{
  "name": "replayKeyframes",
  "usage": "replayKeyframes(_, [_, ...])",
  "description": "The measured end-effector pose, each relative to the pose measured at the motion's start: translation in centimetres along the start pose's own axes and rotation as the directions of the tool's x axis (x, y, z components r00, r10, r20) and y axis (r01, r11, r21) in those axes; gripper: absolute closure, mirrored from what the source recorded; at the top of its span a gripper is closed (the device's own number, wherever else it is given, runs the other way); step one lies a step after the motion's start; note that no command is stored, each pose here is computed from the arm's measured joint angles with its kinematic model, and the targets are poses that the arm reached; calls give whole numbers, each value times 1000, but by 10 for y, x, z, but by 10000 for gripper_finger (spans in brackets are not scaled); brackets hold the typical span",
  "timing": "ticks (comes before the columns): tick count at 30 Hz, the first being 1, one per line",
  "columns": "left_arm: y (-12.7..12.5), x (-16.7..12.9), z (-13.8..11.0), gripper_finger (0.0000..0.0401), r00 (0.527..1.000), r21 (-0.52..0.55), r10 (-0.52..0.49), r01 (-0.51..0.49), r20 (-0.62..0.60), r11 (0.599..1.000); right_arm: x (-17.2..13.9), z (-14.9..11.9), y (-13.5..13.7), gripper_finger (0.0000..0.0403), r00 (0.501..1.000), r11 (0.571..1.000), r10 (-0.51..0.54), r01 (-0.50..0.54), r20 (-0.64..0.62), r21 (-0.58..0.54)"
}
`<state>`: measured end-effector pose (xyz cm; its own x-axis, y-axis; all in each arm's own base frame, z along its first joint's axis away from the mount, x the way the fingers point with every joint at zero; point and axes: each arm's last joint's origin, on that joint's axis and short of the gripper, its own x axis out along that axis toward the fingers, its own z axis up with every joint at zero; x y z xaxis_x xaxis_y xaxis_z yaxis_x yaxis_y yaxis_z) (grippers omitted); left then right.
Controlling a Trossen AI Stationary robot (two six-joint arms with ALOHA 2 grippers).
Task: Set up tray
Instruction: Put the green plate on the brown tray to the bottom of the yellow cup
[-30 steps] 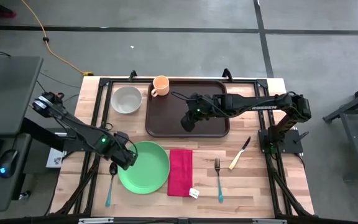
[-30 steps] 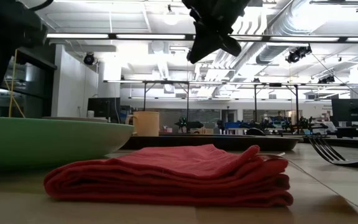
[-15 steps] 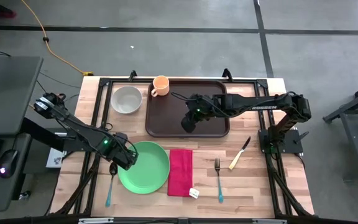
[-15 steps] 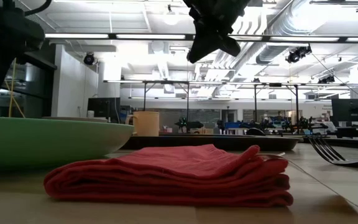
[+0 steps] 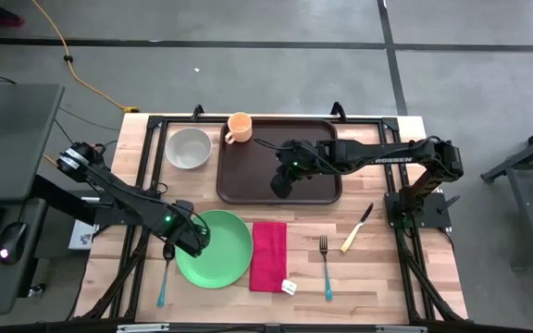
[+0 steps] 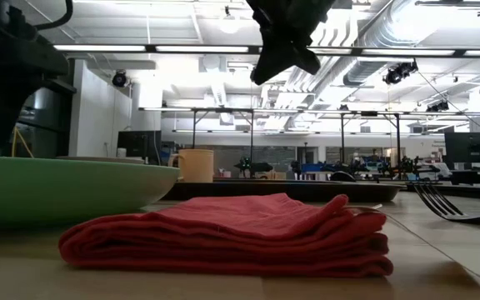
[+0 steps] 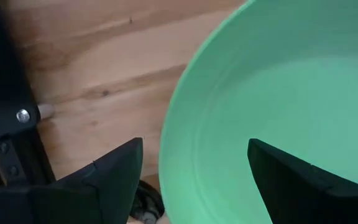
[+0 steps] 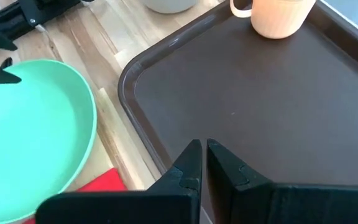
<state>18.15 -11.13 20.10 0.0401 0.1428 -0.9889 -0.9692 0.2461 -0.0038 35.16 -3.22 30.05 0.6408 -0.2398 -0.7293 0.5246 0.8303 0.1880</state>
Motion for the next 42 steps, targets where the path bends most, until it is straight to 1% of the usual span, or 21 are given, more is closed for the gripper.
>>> replayKeyframes(4, [0,0,1,80,1000,-18,-9,9,23,1000,-1,-1,0,403,1000,998,-24,24,2,-54])
replayKeyframes(6, [0,0,1,80,1000,-21,-10,11,22,1000,-4,-3,-1,402,998,995,-70,70,10,-74])
replayKeyframes(9, [0,0,1,80,1000,-22,-10,10,22,1000,-19,-4,1,402,987,984,-147,152,66,-89])
replayKeyframes(11, [0,0,1,80,1000,-21,-8,8,24,1000,-31,-4,3,402,979,979,-171,182,109,-97])
replayKeyframes(15, [0,0,1,80,1000,-21,-8,9,24,1000,-52,-8,1,402,973,977,-166,184,161,-104])
replayKeyframes(18, [0,0,1,80,1000,-21,-9,10,26,1000,-62,-19,-8,402,972,982,-151,168,179,-83])
replayKeyframes(20, [0,0,1,80,1000,-22,-9,10,25,1000,-67,-29,-15,402,970,987,-138,152,200,-59])
replayKeyframes(22, [0,0,1,80,1000,-22,-10,10,25,1000,-73,-40,-22,402,969,992,-104,117,224,-45])
replayKeyframes(27, [0,0,1,80,1000,-22,-12,13,25,1000,-85,-67,-37,402,958,996,48,-26,282,-82])
replayKeyframes(30, [-1,0,0,80,1000,-23,-16,17,20,1000,-89,-85,-48,402,950,993,100,-78,294,-87])
replayKeyframes(37, [-1,0,0,80,1000,-24,-22,22,18,999,-92,-117,-63,402,905,962,265,-223,333,-158])
replayKeyframes(42, [-2,0,0,80,999,-26,-31,31,14,999,-91,-135,-73,403,885,945,321,-279,336,-170])
